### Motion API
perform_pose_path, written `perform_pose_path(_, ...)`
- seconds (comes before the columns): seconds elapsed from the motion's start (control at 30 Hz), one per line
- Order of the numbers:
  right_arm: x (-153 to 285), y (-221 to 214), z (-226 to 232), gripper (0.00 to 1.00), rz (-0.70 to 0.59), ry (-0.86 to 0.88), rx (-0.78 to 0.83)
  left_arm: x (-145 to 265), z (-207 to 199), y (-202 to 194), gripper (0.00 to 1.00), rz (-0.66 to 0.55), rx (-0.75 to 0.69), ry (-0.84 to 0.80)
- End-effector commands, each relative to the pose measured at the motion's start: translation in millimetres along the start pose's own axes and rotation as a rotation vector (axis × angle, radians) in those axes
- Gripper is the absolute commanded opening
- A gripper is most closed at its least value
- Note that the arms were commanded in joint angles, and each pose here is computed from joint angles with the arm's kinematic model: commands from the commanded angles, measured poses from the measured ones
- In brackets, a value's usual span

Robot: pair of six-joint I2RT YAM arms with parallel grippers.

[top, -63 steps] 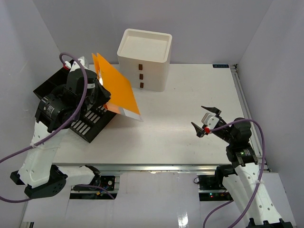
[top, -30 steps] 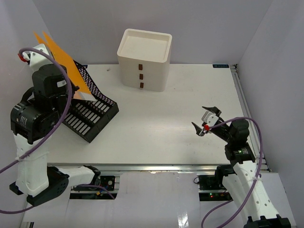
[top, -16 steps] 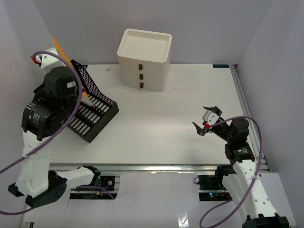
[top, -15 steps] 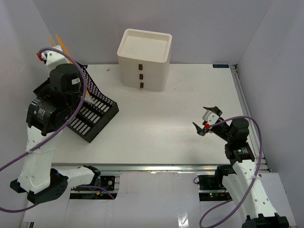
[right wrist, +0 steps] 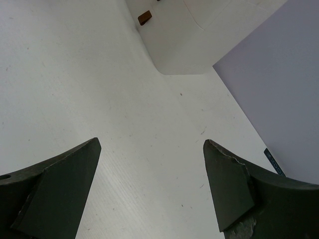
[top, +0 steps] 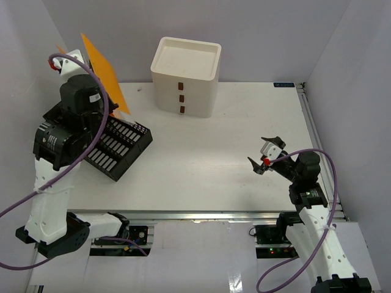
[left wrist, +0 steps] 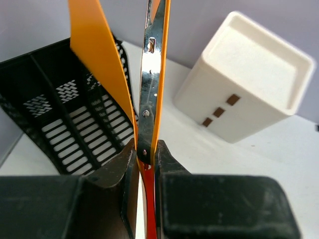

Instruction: Organize the desk

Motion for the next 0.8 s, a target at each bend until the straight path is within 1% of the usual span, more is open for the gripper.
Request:
perform_pose_path(0.0,-1,8,-3,0.9,-0.038,-0.003,0.024,32,-3,45,0.0,-0.135,0.165,-0.152)
perform_pose_path(0.13,-2,6,-3,0.9,-0.034,-0.001,0.021,42,-2,54,0.0,-0.171,0.211,-0.191)
perform_pose_path(0.27,-2,5,-3,0.9,-0.03,-0.002,0.021,40,-1,49,0.0,-0.165,0.196,-0.179)
perform_pose_path(0.4,-2,3,-3,0.91,-0.025,-0.003,0.02,33,4,40,0.0,-0.158,0.175,-0.127)
perform_pose_path(0.5,-2,3,-4,0.91,-0.023,-0.005,0.019,27,13,31,0.0,-0.15,0.14,-0.055)
perform_pose_path(0.6,-2,2,-3,0.91,-0.023,-0.003,0.018,20,23,19,0.0,-0.115,0.099,0.035)
perform_pose_path(0.77,-3,1,-4,0.91,-0.02,-0.005,0.018,20,27,12,0.0,-0.086,0.092,0.059)
Point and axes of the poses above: each gripper's point midway between its finger pads, its own x axis back along the fingers, its own z axis along the line the jaws close on, y = z × x, the point moved 3 cm from there along x, back along the fingers, and after that the axes turned 10 degrees about -x, right-handed, at the moved point
